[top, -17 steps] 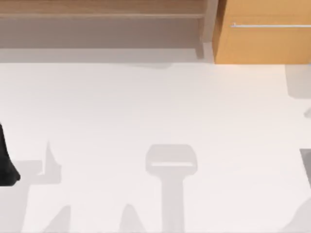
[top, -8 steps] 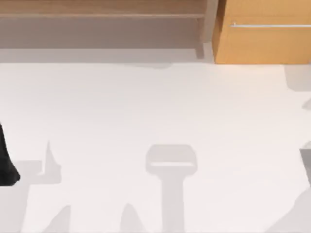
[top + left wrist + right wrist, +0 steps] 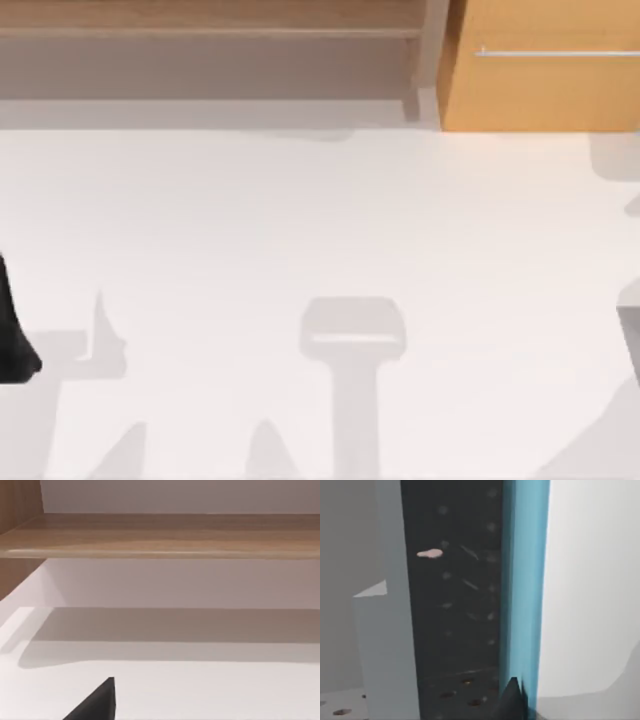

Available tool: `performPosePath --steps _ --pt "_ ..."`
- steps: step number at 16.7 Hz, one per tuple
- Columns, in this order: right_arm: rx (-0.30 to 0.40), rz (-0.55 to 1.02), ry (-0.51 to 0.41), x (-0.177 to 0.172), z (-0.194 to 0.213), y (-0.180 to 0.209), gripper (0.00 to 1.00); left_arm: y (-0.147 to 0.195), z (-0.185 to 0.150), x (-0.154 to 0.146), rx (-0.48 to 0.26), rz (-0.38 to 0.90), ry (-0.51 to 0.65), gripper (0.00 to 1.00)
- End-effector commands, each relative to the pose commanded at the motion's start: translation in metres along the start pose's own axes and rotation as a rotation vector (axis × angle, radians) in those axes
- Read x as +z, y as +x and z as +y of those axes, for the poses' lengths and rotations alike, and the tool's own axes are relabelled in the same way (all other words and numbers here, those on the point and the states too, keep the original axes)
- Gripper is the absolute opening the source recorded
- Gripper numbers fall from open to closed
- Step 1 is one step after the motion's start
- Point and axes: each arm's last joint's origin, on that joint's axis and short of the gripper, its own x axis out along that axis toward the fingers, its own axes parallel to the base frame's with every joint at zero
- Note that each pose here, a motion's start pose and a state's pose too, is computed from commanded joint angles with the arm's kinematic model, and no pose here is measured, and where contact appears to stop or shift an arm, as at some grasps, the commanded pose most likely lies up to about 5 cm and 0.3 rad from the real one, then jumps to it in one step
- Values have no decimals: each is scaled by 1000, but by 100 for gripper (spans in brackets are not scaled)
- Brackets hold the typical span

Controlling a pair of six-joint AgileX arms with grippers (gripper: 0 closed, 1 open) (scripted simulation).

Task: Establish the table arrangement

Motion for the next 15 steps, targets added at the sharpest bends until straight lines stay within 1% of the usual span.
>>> performPosePath --steps 11,12,15 --pt "0 0 0 0 0 0 98 0 0 0 0 0 0 100" --pt "0 0 0 0 0 0 100 0 0 0 0 0 0 100" --pt "0 0 0 0 0 0 100 0 0 0 0 0 0 100"
